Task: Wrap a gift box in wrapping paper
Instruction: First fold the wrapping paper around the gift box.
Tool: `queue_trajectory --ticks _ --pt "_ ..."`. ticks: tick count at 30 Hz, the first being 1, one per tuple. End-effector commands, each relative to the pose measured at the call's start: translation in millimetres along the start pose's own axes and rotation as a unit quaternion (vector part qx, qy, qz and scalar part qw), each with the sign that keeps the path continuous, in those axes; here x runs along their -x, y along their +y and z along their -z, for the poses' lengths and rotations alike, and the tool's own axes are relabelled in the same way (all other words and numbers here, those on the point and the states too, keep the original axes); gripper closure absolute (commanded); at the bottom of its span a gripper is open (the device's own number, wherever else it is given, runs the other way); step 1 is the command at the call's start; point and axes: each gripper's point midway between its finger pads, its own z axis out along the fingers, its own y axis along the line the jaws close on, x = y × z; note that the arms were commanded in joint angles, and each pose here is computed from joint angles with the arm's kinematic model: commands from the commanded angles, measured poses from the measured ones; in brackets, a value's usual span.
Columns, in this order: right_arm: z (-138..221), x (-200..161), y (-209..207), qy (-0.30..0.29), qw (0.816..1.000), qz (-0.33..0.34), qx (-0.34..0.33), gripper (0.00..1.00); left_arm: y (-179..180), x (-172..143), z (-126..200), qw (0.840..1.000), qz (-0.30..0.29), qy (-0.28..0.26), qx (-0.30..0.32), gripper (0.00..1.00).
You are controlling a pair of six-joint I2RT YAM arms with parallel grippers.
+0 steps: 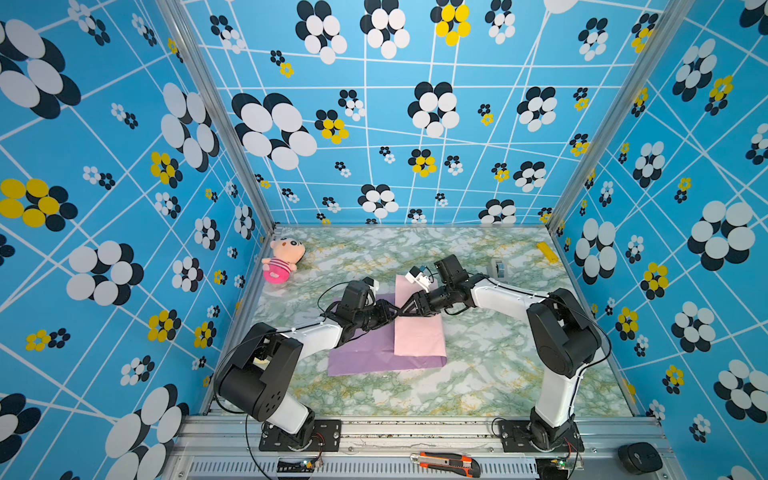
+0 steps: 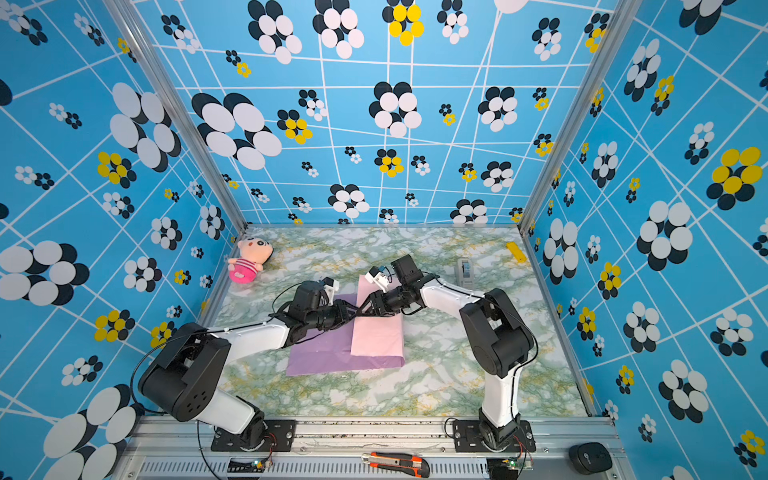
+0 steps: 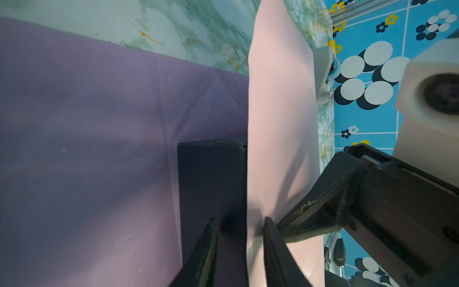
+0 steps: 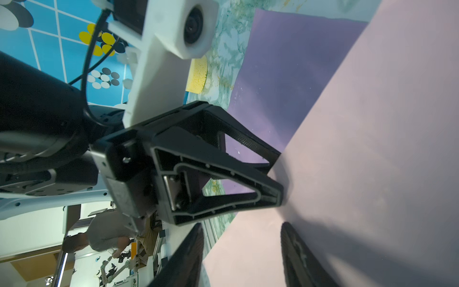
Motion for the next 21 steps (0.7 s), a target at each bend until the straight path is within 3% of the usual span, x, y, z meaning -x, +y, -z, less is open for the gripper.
queue_trajectory --ticks 1,5,9,13,21 --pt "32 14 -6 -0.042 0.996 -0.008 -0.076 0.42 12 -6 -4 1.0 -0.006 0.009 0.02 0.69" --pt "85 15 -24 -0.096 0.98 -0.062 -0.163 0.35 15 -9 -4 1.0 -0.006 0.011 0.025 0.69" --pt "120 -20 -64 -0.084 0.954 -0.16 -0.24 0.31 16 -9 -4 1.0 -0.006 0.011 0.024 0.69" --pt "104 -39 -77 -0.047 0.955 -0.19 -0.224 0.29 16 -9 -5 1.0 -0.006 0.011 0.022 0.69" --pt "64 -25 -71 -0.011 0.963 -0.174 -0.203 0.29 12 -9 -4 1.0 -0.008 0.011 0.018 0.68"
